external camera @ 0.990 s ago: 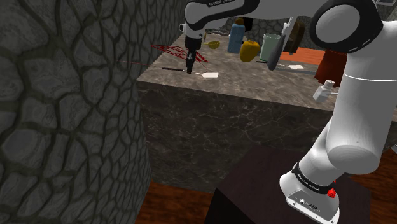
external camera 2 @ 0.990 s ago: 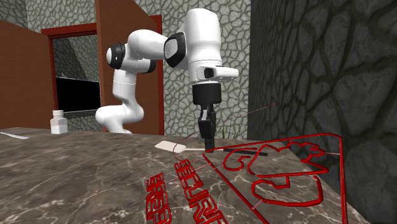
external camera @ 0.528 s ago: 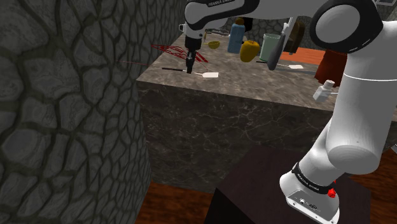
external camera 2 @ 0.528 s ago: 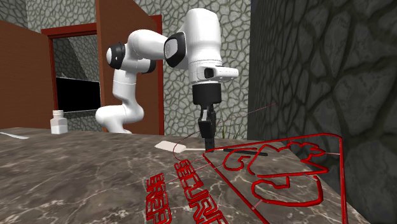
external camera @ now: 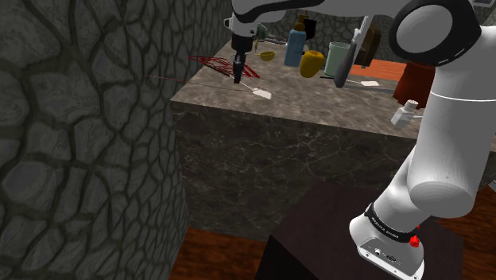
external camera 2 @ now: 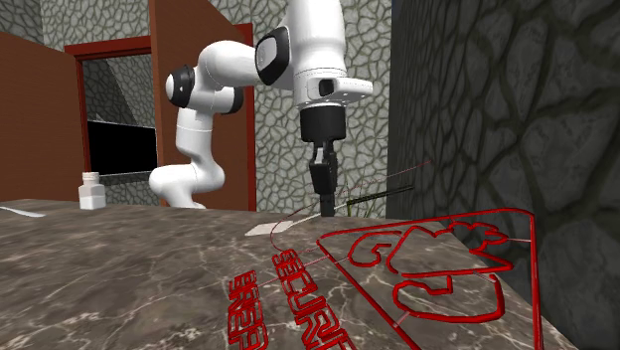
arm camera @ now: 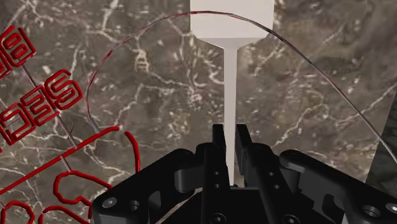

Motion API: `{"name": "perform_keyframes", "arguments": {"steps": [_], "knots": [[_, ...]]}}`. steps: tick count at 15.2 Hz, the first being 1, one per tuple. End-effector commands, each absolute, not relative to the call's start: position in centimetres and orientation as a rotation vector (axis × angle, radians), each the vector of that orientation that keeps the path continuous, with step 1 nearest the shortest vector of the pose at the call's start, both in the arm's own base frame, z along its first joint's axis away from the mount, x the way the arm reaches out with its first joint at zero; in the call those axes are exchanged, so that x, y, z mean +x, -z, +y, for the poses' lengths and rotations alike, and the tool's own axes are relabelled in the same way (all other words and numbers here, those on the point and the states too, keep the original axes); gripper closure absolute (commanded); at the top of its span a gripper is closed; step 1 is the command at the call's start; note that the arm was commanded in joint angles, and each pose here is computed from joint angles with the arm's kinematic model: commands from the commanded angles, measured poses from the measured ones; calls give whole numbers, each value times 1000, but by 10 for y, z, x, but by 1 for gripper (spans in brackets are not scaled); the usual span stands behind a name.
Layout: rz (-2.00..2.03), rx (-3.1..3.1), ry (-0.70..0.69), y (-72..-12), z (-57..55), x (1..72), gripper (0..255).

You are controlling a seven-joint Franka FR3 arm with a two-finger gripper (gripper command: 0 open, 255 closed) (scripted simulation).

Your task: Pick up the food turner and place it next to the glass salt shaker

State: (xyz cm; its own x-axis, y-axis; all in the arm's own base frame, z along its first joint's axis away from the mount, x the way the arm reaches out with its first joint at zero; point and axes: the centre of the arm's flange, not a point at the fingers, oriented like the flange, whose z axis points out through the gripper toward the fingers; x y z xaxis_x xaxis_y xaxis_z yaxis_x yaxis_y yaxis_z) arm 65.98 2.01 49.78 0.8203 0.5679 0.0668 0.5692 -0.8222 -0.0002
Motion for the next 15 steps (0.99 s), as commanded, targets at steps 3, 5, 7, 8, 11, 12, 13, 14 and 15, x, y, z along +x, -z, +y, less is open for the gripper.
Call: {"name": "perform_keyframes", "arguments": {"steps": [3,5,7,8,11,12,13,14,15], "knots": [[-931,-2978,99,-519,21,660,255],[-931,-2978,99,-530,21,660,255],[-931,-2978,99,-540,21,660,255],[-931,-2978,99,-546,21,660,255],[-931,-2978,99,-562,21,660,255],[-931,-2978,99,-567,21,660,255],[-931,-2978,99,-572,21,660,255],[-931,-2978,99,-577,21,660,255],[-931,-2978,99,-583,21,660,255]]}}
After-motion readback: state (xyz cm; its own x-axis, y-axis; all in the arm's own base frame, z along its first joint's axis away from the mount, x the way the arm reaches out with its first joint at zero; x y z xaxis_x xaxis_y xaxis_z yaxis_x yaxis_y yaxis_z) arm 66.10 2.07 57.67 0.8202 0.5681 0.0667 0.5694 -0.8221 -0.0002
